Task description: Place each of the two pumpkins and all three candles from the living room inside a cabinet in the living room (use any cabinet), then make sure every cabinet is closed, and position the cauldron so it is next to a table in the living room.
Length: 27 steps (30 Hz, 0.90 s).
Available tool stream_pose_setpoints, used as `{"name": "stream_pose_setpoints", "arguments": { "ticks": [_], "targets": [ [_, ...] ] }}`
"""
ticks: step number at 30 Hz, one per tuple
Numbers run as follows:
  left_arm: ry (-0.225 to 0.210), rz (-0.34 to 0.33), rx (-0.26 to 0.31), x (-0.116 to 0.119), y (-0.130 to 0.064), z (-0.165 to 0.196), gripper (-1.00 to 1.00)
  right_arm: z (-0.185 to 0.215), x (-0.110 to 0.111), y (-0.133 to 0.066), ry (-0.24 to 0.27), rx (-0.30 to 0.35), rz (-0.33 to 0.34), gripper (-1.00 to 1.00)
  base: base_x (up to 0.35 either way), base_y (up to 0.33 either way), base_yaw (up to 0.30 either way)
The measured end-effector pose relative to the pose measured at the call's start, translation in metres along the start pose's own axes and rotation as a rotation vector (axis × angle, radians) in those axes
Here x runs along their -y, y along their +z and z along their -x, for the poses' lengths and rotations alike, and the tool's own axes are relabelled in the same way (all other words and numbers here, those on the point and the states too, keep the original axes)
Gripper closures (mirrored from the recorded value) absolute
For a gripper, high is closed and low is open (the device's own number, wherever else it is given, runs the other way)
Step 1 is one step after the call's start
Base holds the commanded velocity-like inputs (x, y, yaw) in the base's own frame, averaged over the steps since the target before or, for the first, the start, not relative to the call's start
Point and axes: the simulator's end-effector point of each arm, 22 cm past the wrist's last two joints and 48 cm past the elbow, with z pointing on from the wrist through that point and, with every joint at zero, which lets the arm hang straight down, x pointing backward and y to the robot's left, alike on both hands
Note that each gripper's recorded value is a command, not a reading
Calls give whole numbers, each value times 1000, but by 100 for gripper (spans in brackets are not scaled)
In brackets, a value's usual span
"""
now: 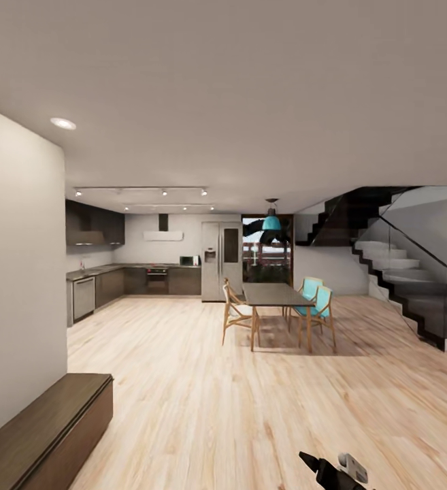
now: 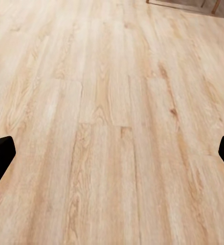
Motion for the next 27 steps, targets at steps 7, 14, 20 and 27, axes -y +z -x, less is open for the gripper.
{"name": "stream_pose_setpoints", "arguments": {
  "ticks": [7,14,20,27],
  "targets": [
    [-1,1,-11,0,1,-4,-100,-3,4,1,6,-8,-8,-100,312,54,2],
    [-1,2,-19,-1,1,-8,-100,-6,6,2,6,-11,-6,-100,204,6,0],
    [-1,1,-21,-1,1,-8,-100,-6,8,2,3,-10,-14,-100,31,1,0],
    [-1,1,-21,-1,1,-8,-100,-6,9,2,2,-9,-17,-100,4,0,0]
  ]
}}
